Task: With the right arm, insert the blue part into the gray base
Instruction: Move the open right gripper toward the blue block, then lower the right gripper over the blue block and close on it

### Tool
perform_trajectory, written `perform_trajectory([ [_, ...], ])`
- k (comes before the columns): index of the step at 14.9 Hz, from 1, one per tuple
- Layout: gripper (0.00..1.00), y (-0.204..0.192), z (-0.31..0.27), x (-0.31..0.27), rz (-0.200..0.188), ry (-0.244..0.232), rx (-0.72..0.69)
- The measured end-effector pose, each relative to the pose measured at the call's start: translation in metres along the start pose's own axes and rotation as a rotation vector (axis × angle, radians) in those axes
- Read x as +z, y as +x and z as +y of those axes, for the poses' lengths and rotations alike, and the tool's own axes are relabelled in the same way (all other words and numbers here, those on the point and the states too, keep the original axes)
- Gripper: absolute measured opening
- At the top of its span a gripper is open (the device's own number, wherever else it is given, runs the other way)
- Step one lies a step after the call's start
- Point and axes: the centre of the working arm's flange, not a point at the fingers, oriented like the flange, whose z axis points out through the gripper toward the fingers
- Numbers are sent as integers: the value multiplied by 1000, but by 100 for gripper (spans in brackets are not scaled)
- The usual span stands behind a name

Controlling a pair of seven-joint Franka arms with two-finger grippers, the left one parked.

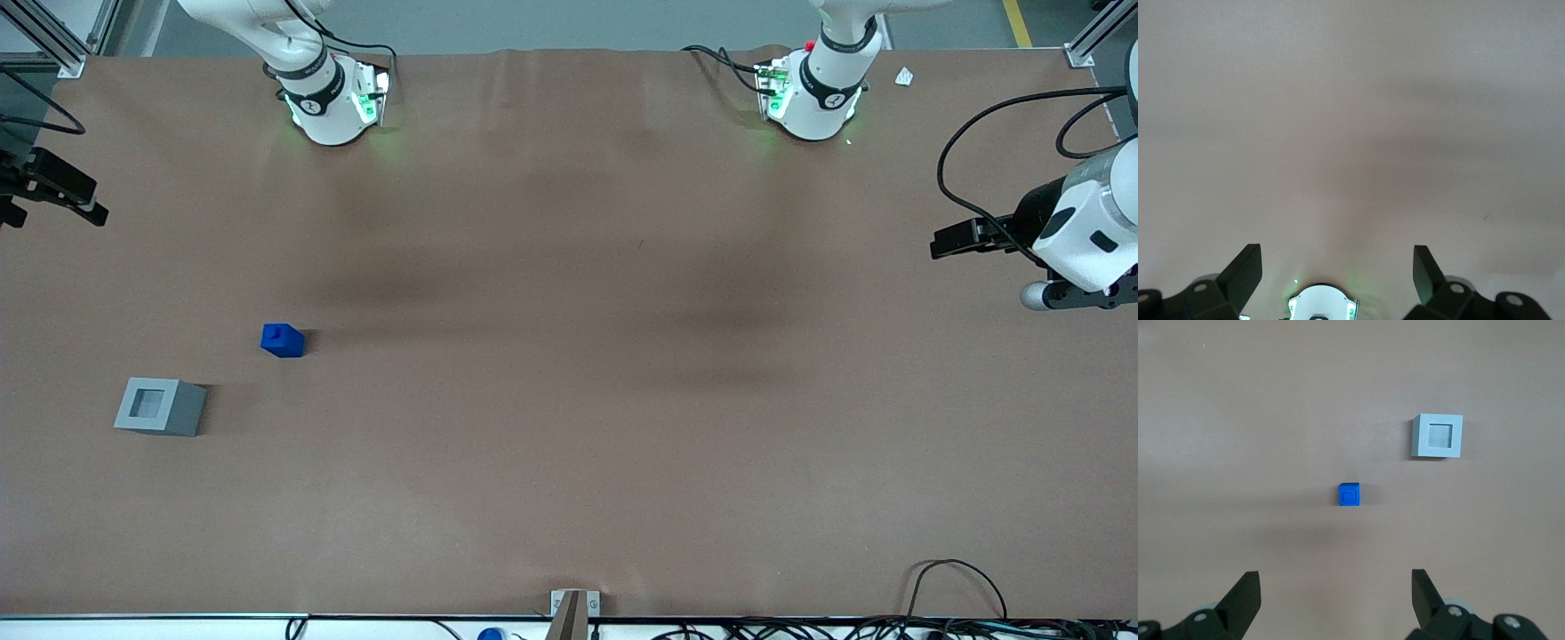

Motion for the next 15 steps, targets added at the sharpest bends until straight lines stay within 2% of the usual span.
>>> perform_trajectory([
  [7,100,1,1,3,-7,0,-2],
  [12,100,16,1,74,-105,-3,2],
  [15,100,27,2,131,-137,-9,4],
])
